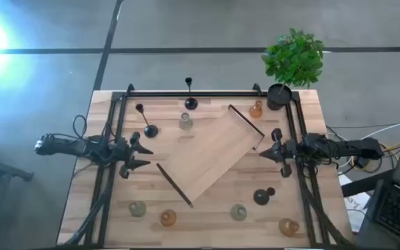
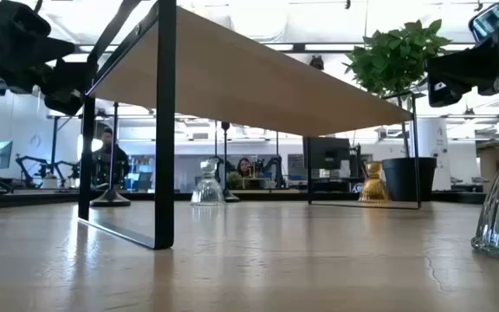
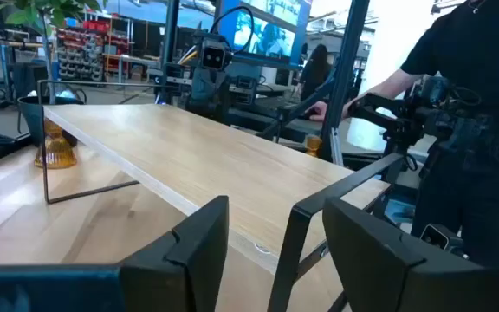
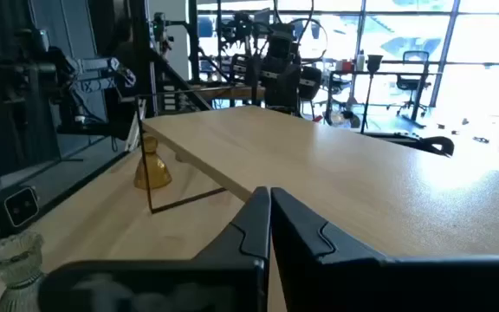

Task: Pick & Place candle stick holders

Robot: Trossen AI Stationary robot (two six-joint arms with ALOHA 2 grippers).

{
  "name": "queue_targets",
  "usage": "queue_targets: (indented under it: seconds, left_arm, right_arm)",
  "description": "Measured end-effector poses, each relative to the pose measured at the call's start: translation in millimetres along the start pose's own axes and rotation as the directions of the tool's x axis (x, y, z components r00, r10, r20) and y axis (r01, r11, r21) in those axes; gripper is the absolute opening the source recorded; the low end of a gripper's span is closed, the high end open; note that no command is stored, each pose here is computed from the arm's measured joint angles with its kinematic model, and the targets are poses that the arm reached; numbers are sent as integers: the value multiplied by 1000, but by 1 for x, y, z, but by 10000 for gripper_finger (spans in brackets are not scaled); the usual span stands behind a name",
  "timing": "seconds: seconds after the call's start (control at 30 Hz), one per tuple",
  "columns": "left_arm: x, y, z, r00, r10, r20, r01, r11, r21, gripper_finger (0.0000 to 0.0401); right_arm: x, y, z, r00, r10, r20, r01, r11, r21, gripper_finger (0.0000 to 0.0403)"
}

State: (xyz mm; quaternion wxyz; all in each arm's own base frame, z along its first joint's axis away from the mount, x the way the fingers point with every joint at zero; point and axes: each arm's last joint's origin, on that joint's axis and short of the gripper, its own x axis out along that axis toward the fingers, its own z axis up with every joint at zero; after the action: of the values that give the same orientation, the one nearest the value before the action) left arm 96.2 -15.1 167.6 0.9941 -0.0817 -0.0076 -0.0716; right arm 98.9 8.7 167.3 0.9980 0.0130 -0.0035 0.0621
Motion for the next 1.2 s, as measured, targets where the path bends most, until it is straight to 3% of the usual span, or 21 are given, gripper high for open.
queue_targets:
  seconds: [1.2]
  left_arm:
    - [0, 0, 0, 1000, 0, 0, 0, 1000, 0, 193]
  right_arm:
    - [0, 0, 1, 1000, 0, 9, 0, 1000, -5, 8]
